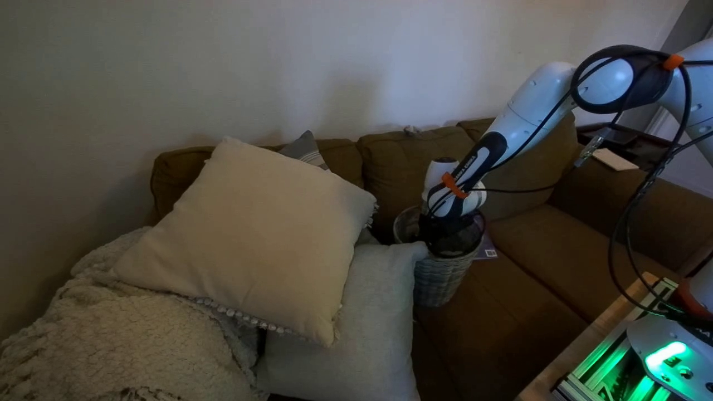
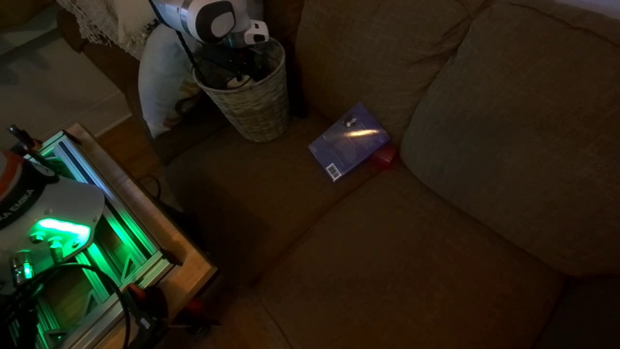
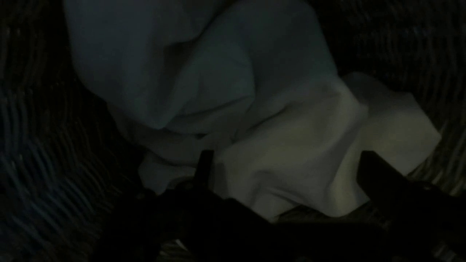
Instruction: Move the towel from the basket to the backrest of the couch
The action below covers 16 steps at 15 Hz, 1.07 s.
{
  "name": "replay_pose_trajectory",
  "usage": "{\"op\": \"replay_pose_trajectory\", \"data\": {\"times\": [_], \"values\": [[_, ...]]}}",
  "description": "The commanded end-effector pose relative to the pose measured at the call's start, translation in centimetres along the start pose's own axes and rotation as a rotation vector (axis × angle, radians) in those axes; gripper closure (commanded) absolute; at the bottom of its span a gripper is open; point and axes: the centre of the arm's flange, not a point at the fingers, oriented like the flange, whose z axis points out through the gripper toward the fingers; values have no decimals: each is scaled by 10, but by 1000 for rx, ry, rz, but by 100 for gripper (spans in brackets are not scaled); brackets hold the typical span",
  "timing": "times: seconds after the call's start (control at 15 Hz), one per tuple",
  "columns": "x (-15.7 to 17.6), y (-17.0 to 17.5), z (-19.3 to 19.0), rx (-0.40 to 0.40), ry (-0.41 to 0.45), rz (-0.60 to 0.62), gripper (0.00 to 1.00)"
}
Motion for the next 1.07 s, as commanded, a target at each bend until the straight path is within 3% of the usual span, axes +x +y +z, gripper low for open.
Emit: {"op": "replay_pose_trajectory", "data": {"times": [0.0, 0.4, 0.47, 0.53, 1.0], "values": [[11, 7, 10, 3, -18, 16, 0], [38, 20, 46, 39, -80, 33, 0], [41, 19, 53, 36, -96, 26, 25], [42, 17, 57, 37, -108, 18, 27], [40, 5, 54, 21, -142, 8, 80]]}}
